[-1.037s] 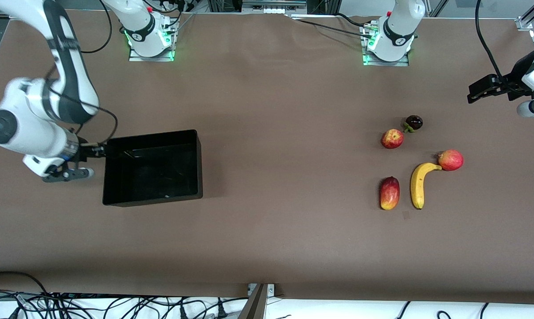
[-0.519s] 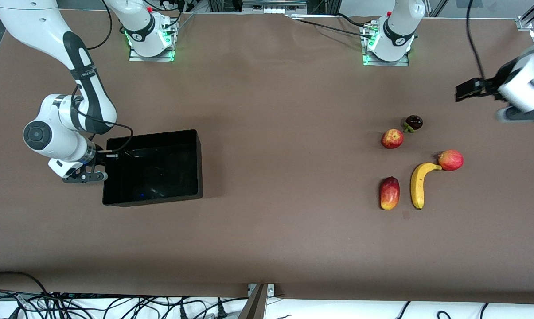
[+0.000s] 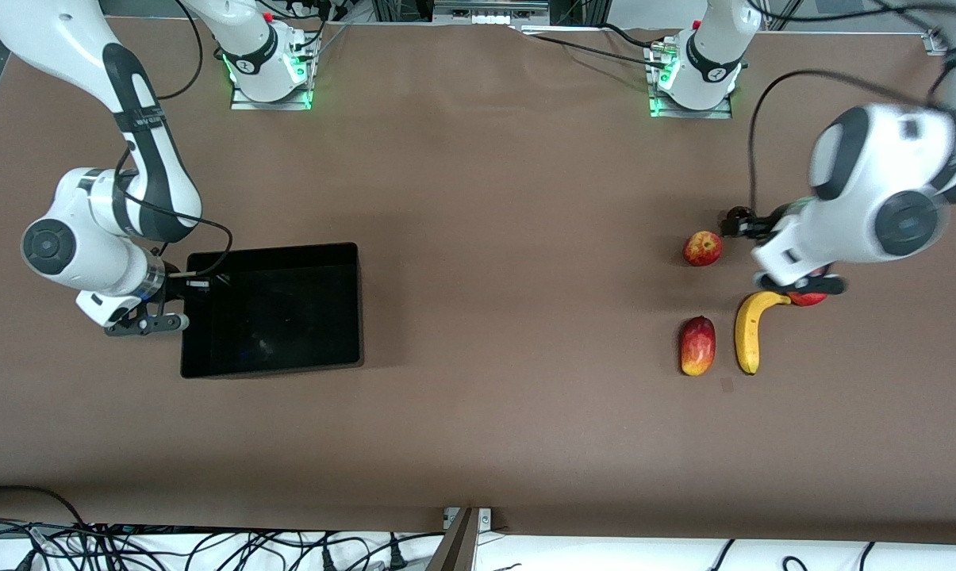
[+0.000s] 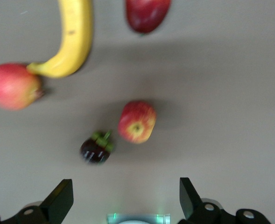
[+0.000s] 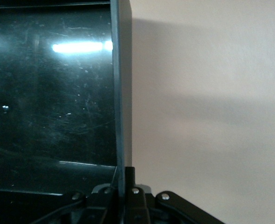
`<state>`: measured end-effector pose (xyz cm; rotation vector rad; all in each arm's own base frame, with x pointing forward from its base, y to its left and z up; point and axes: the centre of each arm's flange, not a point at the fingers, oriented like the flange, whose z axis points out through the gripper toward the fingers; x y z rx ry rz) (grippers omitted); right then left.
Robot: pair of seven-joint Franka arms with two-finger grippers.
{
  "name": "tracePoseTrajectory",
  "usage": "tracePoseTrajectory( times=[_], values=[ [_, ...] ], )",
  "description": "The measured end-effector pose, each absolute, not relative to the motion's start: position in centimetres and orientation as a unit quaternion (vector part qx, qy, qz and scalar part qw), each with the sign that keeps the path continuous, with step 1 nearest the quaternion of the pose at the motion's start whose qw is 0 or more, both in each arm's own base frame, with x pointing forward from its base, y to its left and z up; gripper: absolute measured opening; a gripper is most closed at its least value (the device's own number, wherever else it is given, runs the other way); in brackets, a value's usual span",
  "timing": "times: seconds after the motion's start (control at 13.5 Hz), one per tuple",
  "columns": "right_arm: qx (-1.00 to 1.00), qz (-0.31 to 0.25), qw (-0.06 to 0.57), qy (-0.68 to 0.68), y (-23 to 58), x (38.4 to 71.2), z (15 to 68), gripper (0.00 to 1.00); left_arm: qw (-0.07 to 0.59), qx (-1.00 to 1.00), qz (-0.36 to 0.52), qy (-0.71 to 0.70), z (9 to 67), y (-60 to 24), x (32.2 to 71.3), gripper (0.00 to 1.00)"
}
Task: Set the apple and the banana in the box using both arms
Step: 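Grasp the box with the right gripper while the left gripper grasps the apple, then slide the box with the right gripper while the left gripper carries the apple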
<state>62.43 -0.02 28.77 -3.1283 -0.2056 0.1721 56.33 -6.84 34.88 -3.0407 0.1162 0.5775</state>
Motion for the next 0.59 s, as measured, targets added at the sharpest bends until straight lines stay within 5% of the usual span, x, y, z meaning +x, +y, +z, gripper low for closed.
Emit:
tracePoseTrajectory(
  times=[0.3,0.59],
  values=[
    [-0.997,0.040,0.015,-0.068,8.9,64.8,34.5,0.04,0.005,-0.987,0.126,0.100,24.6,-6.7,52.2,1.00],
    [-0.996,0.060,0.057,-0.023,21.3,64.3,33.2,0.04,-0.001,-0.979,0.173,0.107,18.3,-6.0,48.8,1.00]
  ],
)
